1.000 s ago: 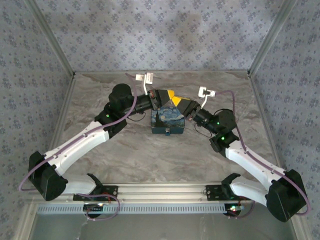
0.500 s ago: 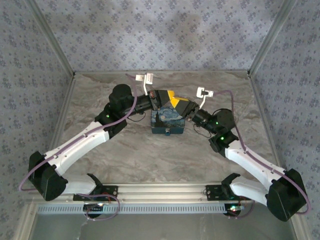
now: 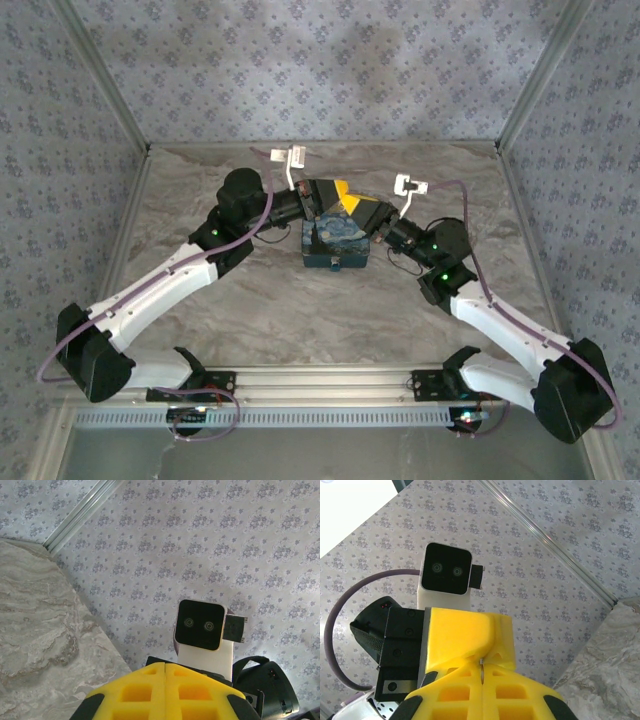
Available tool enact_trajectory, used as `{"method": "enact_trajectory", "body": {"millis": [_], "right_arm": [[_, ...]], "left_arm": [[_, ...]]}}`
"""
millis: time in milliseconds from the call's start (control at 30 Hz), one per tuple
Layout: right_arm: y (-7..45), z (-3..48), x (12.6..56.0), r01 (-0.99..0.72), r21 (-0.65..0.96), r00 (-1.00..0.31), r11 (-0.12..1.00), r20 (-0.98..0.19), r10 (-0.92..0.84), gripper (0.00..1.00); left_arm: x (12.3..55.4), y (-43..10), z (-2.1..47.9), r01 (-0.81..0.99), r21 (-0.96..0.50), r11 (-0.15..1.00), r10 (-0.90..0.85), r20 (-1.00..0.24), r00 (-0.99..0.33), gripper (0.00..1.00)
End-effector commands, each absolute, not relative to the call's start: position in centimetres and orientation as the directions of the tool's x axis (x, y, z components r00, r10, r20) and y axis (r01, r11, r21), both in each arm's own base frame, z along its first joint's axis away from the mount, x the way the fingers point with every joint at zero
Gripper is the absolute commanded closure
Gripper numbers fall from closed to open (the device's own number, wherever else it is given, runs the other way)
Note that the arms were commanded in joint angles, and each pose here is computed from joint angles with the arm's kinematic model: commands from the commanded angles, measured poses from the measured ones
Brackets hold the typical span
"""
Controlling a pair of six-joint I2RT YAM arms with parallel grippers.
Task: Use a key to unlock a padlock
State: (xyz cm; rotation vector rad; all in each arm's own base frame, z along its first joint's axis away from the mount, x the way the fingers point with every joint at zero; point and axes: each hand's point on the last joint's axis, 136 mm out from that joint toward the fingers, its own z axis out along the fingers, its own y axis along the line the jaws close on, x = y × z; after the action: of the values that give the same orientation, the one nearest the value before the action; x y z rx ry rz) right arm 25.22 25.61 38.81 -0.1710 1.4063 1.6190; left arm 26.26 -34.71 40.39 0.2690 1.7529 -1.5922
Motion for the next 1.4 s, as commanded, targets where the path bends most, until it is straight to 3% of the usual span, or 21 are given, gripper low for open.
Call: {"method": "enact_trajectory", "body": {"millis": [0, 67, 100, 500, 900, 1067, 1367], "right_arm": [[25.2, 40.0, 24.5, -0.734, 0.672, -0.516, 0.101, -0.648, 0.561, 0.87], [24.8, 39.7, 24.7, -0.721, 0.684, -0.517, 0.108, -0.635, 0.574, 0.6], [24.6, 39.8, 24.7, -0.722, 0.684, -0.512, 0.109, -0.633, 0.581, 0.57], [24.6, 40.8, 24.0, -0.74, 0.666, -0.507, 0.09, -0.64, 0.577, 0.62], [25.3, 39.7, 24.9, -0.714, 0.692, -0.533, 0.104, -0.635, 0.56, 0.57], [25.4, 39.8, 24.9, -0.718, 0.689, -0.532, 0.101, -0.636, 0.558, 0.64], [25.6, 39.9, 24.9, -0.719, 0.687, -0.537, 0.103, -0.644, 0.545, 0.61]], "left_arm": [[25.6, -33.9, 42.1, 0.643, -0.742, 0.191, -0.347, -0.664, -0.663, 1.0], [25.6, -33.8, 42.1, 0.643, -0.742, 0.193, -0.347, -0.664, -0.662, 1.0], [25.6, -33.8, 42.1, 0.642, -0.742, 0.194, -0.346, -0.664, -0.663, 1.0], [25.8, -34.0, 41.5, 0.631, -0.751, 0.197, -0.344, -0.655, -0.672, 1.0], [25.8, -34.2, 41.8, 0.631, -0.754, 0.18, -0.35, -0.649, -0.675, 1.0], [26.0, -34.3, 41.5, 0.629, -0.754, 0.187, -0.347, -0.65, -0.676, 1.0], [26.2, -34.4, 41.1, 0.624, -0.757, 0.194, -0.344, -0.648, -0.679, 1.0]]}}
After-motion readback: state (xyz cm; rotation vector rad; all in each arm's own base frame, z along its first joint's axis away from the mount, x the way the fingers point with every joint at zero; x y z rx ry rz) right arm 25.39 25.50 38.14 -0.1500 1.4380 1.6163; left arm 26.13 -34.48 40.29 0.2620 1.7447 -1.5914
